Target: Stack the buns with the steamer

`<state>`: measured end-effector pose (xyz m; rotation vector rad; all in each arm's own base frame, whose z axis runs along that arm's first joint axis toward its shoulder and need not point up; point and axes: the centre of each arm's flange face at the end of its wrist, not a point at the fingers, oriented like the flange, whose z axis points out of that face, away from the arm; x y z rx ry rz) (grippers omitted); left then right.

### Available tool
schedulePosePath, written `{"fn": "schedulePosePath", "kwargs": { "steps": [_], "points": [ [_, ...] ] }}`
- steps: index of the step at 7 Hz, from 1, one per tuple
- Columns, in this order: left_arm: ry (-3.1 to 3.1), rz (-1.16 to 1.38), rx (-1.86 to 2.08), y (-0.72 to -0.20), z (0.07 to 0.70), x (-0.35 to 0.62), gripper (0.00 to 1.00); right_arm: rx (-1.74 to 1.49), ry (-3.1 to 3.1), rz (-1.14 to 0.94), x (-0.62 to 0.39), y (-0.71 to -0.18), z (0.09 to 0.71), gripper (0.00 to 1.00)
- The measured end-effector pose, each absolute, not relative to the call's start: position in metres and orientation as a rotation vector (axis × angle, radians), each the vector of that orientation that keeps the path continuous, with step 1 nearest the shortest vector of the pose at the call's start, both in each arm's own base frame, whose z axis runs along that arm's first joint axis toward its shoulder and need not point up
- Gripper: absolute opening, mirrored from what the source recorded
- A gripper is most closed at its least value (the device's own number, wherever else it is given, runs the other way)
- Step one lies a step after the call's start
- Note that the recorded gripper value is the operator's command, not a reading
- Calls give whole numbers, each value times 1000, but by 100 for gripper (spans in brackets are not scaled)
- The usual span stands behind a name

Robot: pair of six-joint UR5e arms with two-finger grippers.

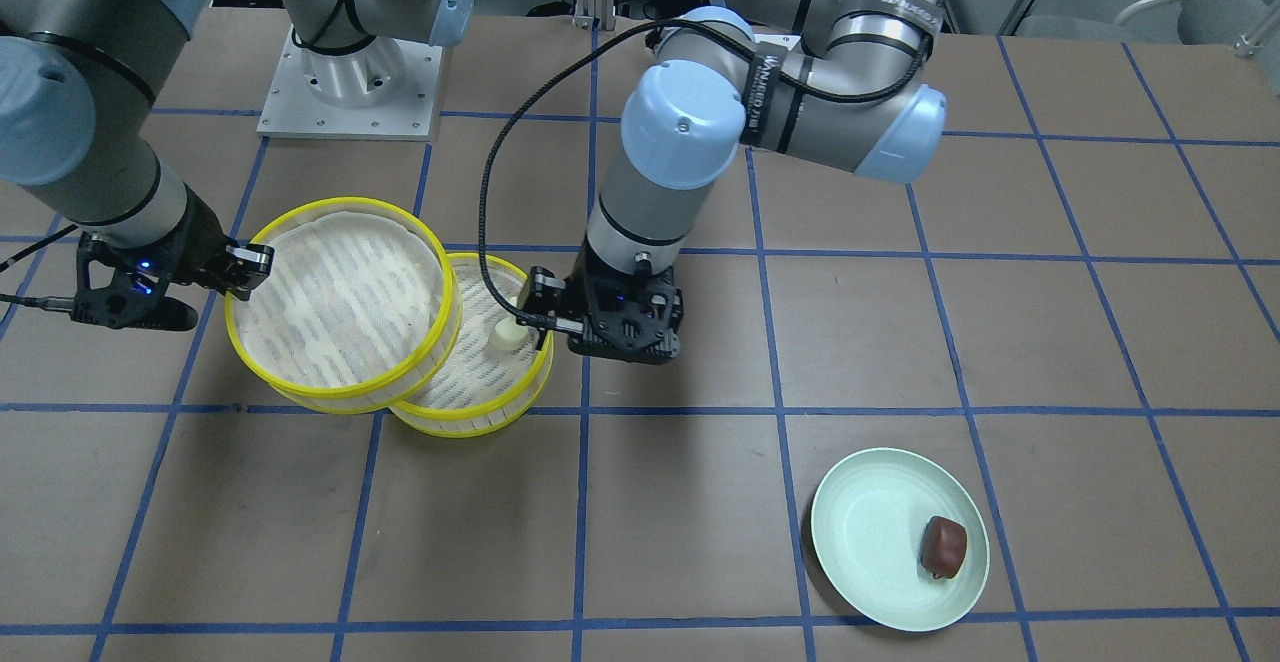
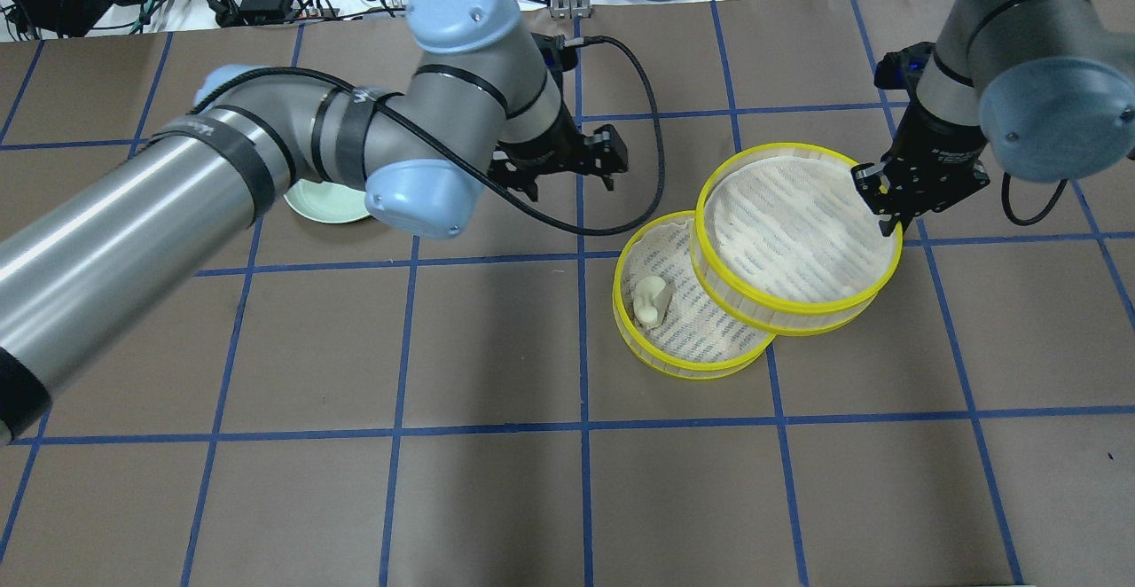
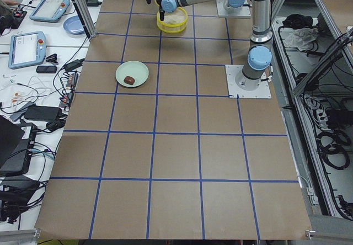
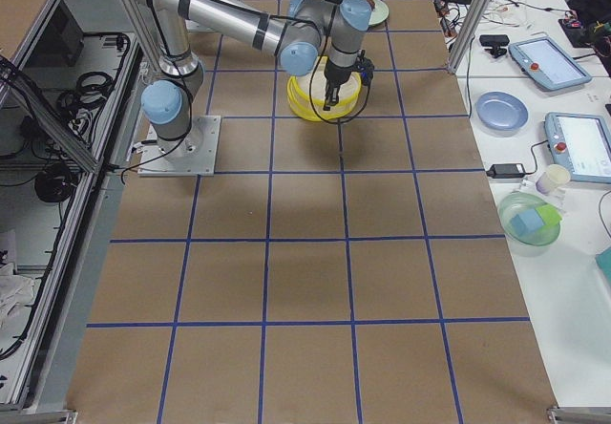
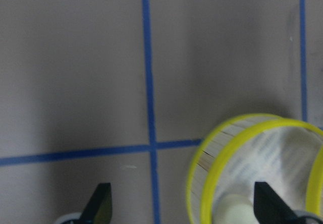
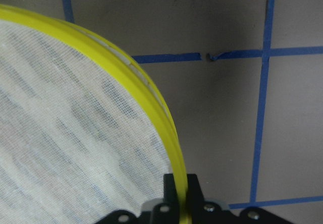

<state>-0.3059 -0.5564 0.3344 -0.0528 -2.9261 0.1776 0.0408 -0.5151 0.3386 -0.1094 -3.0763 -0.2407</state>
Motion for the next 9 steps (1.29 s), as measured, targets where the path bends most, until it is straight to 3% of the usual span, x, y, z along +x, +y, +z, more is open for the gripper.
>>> {"fn": "schedulePosePath", "kwargs": {
  "steps": [2,5,9],
  "points": [
    [-2981,231,-88,-603,340,-196,100,-223,-3064,-186,92,-507,331,0],
    [-3104,210,-251,-636,317,-57,100,-120,-3108,-54,117,-492,304,0],
    [-3161,271,-306,-668,252,-16,100,-64,-3104,-64,117,-488,291,0]
  ]
}}
